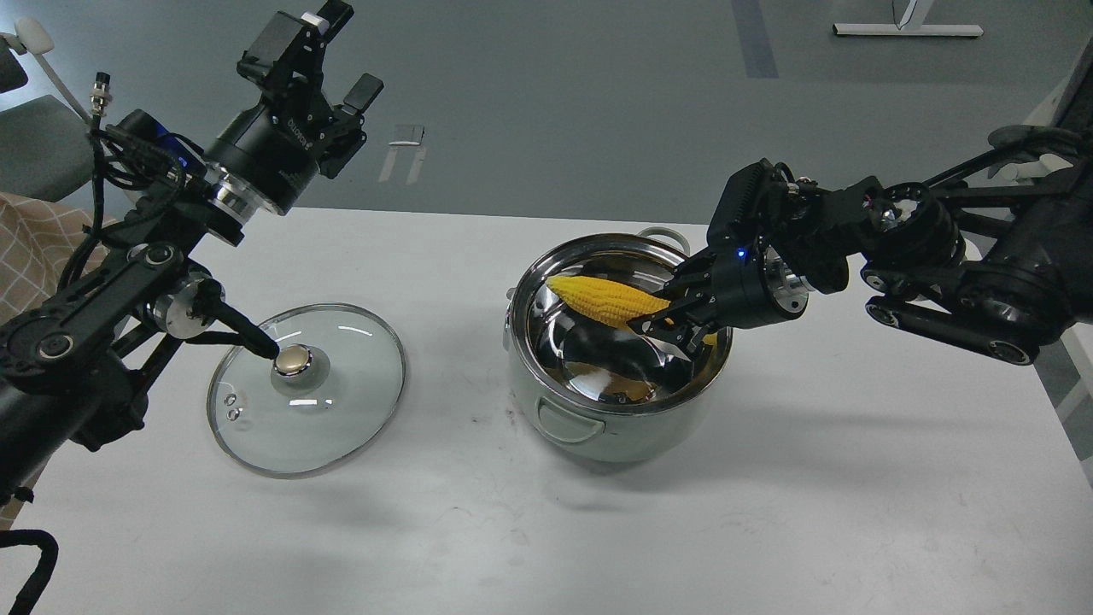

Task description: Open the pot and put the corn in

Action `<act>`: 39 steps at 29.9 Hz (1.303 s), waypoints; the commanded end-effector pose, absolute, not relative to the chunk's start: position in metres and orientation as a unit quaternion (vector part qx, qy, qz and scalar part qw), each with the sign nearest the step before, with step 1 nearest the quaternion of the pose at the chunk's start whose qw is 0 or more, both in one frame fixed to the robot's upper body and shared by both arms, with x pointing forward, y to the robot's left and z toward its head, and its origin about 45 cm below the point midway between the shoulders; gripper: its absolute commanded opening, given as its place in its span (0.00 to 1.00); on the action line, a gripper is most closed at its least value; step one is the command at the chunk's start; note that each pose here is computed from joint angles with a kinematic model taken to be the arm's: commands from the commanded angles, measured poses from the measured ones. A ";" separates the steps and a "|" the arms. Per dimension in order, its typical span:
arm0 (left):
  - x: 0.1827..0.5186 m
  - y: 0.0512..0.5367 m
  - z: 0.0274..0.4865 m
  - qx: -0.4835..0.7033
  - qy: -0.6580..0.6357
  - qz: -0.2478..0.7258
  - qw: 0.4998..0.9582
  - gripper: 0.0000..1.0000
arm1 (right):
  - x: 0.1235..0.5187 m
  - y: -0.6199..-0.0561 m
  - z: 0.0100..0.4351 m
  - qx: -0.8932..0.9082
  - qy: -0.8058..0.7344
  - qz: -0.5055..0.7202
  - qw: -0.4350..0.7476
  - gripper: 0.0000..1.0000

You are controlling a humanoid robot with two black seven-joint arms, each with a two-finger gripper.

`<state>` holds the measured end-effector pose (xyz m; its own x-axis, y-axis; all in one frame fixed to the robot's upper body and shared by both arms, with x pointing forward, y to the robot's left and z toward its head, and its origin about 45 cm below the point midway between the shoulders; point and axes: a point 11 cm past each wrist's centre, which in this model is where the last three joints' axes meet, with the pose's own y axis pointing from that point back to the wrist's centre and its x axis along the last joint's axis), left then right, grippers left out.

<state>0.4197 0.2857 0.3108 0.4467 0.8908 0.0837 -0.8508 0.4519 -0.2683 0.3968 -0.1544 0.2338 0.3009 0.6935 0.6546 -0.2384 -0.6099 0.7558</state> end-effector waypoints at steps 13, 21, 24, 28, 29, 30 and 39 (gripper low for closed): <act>0.419 0.283 0.311 -0.096 -0.106 0.512 0.847 0.97 | 0.397 -0.147 0.224 0.691 0.172 0.569 0.410 0.17; 0.418 0.283 0.313 -0.099 -0.107 0.512 0.847 0.97 | 0.397 -0.147 0.220 0.690 0.177 0.567 0.413 0.40; 0.418 0.283 0.313 -0.099 -0.107 0.512 0.847 0.97 | 0.397 -0.148 0.220 0.690 0.177 0.566 0.414 0.56; 0.418 0.283 0.313 -0.099 -0.107 0.512 0.847 0.97 | 0.397 -0.149 0.220 0.690 0.175 0.566 0.415 0.72; 0.418 0.283 0.313 -0.099 -0.107 0.512 0.847 0.97 | 0.397 -0.150 0.220 0.691 0.174 0.565 0.416 0.75; 0.418 0.283 0.313 -0.099 -0.107 0.512 0.847 0.97 | 0.397 -0.150 0.220 0.691 0.174 0.565 0.416 0.80; 0.419 0.287 0.316 -0.101 -0.111 0.516 0.843 0.97 | 0.405 -0.148 0.229 0.703 0.146 0.561 0.412 0.98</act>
